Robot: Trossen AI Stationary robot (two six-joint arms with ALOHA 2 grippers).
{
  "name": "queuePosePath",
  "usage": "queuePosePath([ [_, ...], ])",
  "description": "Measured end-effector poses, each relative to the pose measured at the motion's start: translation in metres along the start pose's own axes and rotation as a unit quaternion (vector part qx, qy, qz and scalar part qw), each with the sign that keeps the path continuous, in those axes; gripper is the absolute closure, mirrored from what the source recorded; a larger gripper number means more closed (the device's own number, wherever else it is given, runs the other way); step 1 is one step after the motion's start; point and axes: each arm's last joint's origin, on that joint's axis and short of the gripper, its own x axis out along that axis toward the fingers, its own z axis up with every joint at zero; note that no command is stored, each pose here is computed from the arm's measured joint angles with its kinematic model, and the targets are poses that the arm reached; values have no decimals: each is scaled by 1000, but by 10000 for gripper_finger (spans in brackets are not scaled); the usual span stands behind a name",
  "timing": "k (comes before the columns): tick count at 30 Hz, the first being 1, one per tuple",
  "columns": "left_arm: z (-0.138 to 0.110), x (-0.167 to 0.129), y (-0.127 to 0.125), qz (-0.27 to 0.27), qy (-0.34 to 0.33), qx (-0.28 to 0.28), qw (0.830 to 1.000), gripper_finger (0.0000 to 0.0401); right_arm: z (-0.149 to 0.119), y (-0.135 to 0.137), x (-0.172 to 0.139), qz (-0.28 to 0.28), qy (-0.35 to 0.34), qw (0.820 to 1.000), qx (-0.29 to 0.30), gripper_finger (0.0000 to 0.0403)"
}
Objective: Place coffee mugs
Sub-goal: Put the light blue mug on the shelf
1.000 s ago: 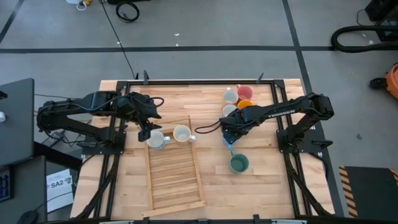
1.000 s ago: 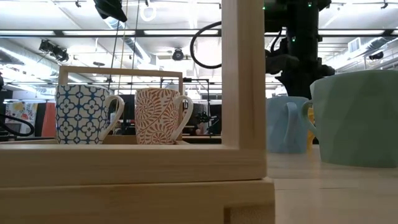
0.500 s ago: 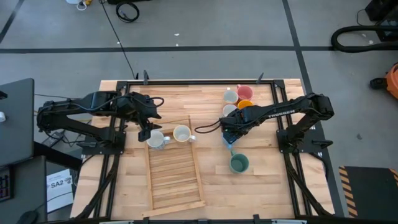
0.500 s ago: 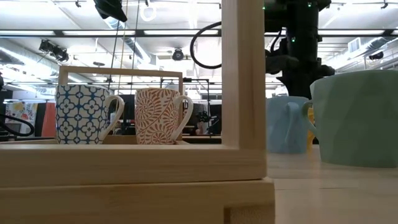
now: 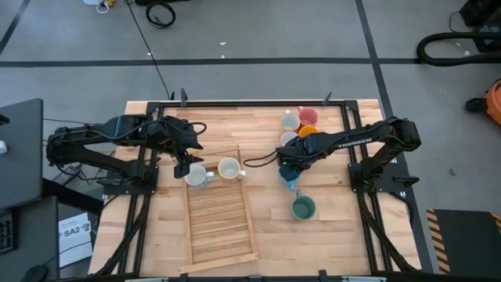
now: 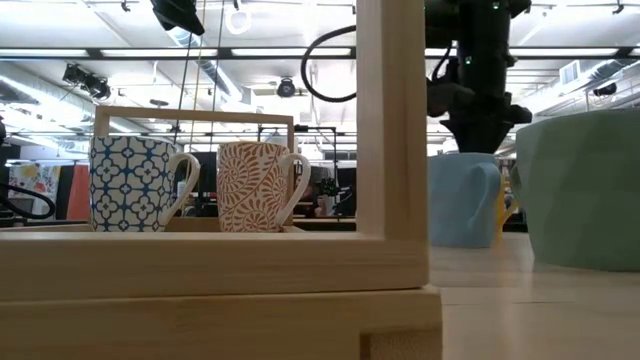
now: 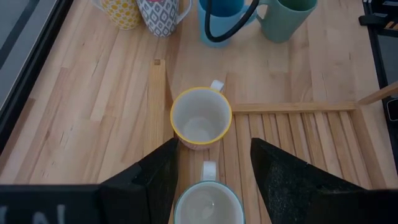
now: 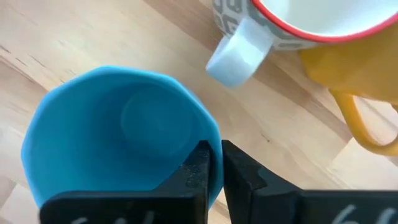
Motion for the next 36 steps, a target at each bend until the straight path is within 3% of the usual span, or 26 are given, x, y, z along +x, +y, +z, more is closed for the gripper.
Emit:
queuePosePath([
  [17,0,0,0,0,0,0,1000,197,16,16,-26,58,-48,992,-101,380],
  [36,-2,-2,0,-1,3,1,1000,197,37,35,-98,171,-122,951,-227,381],
])
